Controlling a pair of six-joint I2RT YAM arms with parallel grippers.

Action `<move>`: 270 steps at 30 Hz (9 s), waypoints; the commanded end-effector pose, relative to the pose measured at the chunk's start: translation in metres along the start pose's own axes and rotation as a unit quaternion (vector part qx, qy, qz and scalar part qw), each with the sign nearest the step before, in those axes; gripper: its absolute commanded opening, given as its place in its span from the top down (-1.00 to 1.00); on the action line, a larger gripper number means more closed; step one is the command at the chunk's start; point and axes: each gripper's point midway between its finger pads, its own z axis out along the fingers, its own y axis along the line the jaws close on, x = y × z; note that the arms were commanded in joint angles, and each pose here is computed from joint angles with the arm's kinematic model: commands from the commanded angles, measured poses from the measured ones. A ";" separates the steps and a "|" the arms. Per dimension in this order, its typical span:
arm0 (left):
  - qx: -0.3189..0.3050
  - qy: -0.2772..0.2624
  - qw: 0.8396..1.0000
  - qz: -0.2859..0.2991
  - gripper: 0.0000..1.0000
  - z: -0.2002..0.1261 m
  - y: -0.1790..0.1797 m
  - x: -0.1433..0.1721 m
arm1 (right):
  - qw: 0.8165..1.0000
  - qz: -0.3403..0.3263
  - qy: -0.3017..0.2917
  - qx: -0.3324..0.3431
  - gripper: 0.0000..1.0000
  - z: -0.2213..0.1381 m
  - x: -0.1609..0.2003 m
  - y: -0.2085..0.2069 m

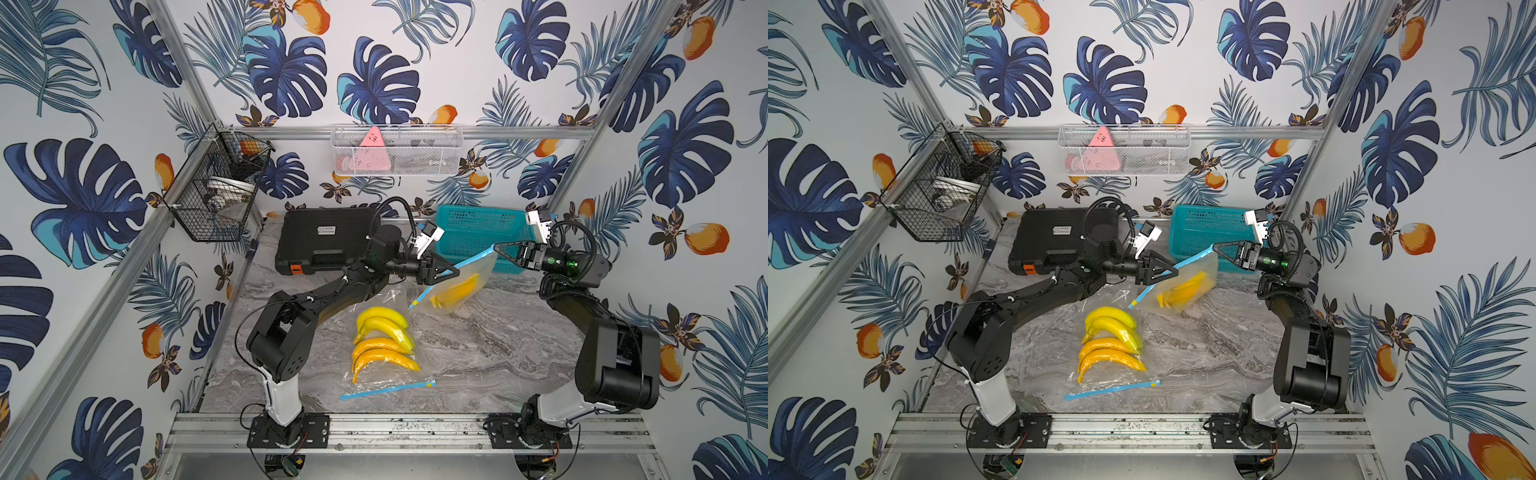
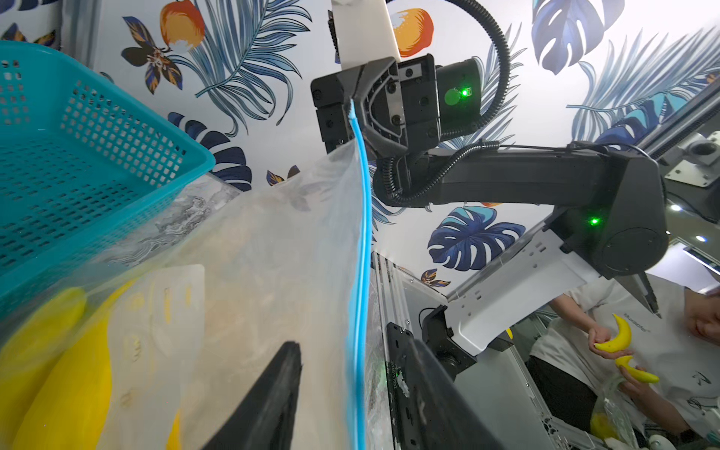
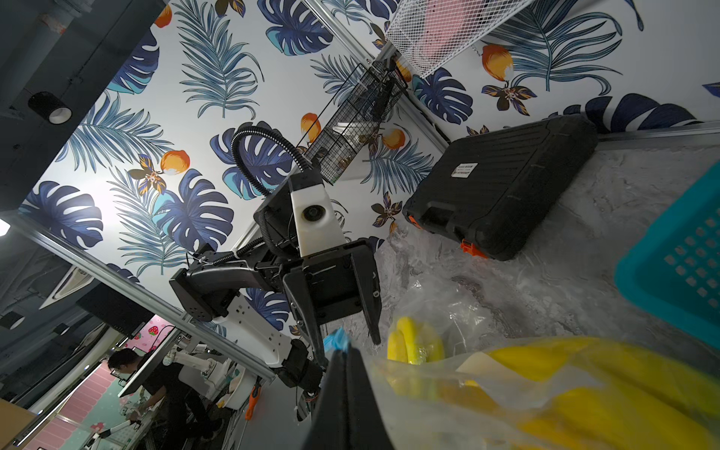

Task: Open the zip-top bag and take out the banana
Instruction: Open the zipper of the food storage bag at the center of the board.

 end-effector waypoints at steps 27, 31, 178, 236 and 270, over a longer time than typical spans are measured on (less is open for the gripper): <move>-0.193 -0.004 0.981 -0.010 1.00 0.003 0.043 -0.008 | 0.919 0.070 -0.057 0.385 -0.29 -0.063 0.014 -0.079; -0.187 -0.015 0.982 -0.014 1.00 0.015 0.044 -0.020 | 0.910 0.150 -0.058 0.382 -0.23 -0.055 0.037 -0.061; -0.104 0.043 0.989 -0.092 1.00 0.049 0.013 0.057 | 0.963 0.124 -0.026 0.237 -0.20 -0.025 0.139 -0.038; -0.149 -0.006 0.989 0.025 1.00 -0.042 0.051 -0.056 | 0.969 0.089 -0.150 0.176 -0.26 -0.019 0.057 -0.089; -0.122 0.002 0.991 0.053 0.01 -0.017 0.037 -0.060 | 0.984 0.068 -0.047 0.155 1.00 0.016 0.087 -0.071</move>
